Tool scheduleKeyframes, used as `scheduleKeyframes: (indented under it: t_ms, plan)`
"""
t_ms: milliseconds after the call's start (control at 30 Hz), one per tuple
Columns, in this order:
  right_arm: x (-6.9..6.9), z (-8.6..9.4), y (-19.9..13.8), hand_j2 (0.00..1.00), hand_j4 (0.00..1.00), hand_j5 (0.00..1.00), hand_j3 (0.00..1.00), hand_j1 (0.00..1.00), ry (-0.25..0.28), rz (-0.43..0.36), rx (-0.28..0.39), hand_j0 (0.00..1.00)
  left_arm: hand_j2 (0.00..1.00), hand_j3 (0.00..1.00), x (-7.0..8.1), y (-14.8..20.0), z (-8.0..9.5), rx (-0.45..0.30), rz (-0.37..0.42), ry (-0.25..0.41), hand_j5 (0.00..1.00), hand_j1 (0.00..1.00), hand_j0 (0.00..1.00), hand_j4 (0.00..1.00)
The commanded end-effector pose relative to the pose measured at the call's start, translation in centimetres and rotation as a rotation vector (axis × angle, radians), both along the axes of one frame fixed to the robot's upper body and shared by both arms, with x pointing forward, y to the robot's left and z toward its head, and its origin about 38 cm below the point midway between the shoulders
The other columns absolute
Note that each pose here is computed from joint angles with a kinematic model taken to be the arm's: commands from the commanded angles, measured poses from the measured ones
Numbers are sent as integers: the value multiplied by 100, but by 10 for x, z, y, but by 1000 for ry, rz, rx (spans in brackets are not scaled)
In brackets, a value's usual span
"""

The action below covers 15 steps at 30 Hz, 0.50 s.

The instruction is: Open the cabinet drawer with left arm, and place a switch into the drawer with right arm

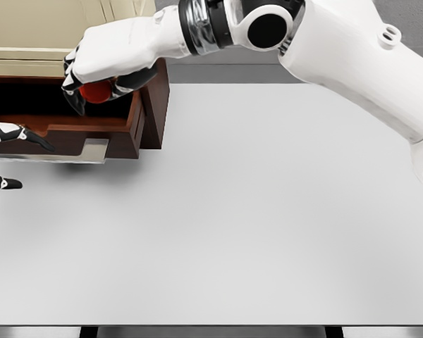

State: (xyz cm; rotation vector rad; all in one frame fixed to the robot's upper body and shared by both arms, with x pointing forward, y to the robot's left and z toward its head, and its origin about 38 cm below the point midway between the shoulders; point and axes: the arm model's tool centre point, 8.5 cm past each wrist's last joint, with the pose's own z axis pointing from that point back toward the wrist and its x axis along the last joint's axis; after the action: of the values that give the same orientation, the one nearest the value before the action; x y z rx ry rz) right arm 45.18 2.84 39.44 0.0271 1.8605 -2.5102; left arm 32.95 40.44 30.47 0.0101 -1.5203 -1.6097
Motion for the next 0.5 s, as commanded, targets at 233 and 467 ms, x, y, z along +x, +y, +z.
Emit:
scheduleKeyframes:
  t_ms: [233, 467]
  plan:
    - [9, -3, 23, 52, 52, 52, 52, 52, 28, -21, -11, 52, 77, 77, -1, -4, 1, -10, -9, 1, 77, 77, 77, 77]
    - [23, -7, 32, 52, 52, 52, 52, 52, 48, -69, -26, 52, 77, 77, -2, -4, 0, -8, -11, 4, 77, 77, 77, 77]
